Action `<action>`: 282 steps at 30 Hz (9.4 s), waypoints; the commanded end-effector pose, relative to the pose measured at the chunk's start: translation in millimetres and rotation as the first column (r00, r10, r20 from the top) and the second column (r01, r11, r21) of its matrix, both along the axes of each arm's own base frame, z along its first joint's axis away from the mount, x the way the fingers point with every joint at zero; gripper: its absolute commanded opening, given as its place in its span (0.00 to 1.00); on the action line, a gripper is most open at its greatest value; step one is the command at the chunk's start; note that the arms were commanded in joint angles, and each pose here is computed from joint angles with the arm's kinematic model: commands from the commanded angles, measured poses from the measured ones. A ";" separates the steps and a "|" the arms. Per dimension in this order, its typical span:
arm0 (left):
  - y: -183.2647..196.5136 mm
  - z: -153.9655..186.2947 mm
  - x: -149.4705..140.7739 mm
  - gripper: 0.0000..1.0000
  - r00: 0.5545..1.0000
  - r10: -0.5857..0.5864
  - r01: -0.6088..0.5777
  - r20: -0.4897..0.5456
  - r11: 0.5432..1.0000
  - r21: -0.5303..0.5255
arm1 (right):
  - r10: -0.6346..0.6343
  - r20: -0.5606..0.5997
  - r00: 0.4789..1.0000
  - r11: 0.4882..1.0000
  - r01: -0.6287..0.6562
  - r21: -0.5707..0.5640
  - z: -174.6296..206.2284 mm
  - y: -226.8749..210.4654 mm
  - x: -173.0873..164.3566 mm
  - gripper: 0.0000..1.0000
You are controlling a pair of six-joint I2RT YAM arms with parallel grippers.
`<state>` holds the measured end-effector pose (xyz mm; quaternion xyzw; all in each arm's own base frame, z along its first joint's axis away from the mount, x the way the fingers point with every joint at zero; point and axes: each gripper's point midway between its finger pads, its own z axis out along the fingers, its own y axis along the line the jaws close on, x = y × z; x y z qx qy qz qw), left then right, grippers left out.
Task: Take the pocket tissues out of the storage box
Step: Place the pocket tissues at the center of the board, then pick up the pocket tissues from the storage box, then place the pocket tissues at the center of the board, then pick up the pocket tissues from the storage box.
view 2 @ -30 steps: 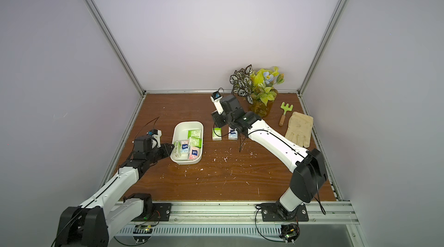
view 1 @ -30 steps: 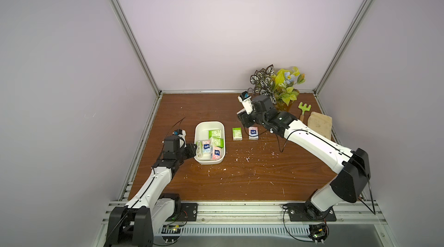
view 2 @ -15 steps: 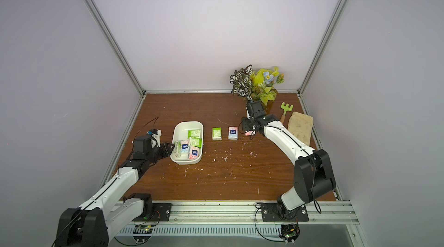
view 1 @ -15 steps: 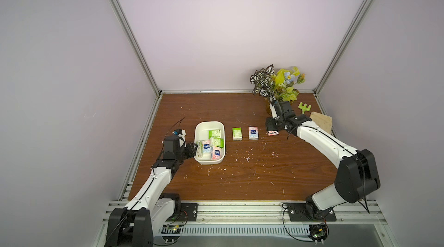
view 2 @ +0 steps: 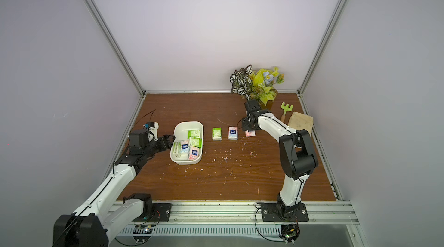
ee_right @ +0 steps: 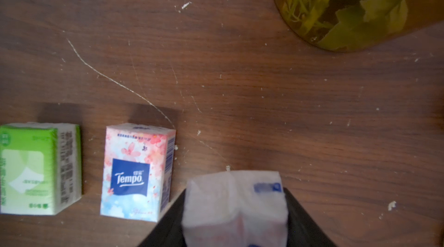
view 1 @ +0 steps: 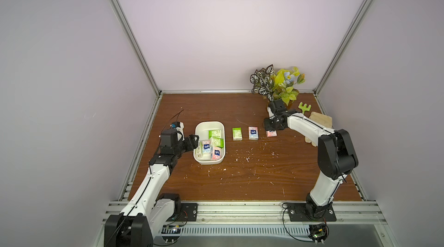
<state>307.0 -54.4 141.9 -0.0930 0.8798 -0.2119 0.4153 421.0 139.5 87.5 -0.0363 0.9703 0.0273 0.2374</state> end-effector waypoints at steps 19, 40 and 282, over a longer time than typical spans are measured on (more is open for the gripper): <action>11.2 7.7 -2.5 0.82 1.000 0.031 -0.031 -0.001 0.998 0.054 | -0.042 -0.091 0.995 0.999 0.040 -0.017 -29.0 -6.5 7.4 0.66; 6.3 -3.7 -11.5 0.82 1.000 0.011 -0.011 -0.025 0.999 0.032 | 0.058 0.135 0.989 0.989 -0.075 0.130 91.0 48.6 -35.9 0.74; -53.0 83.2 -34.7 1.00 0.940 -0.335 0.340 0.061 0.931 -0.130 | 0.236 0.169 0.957 0.909 -0.279 0.309 79.3 153.4 -106.8 0.56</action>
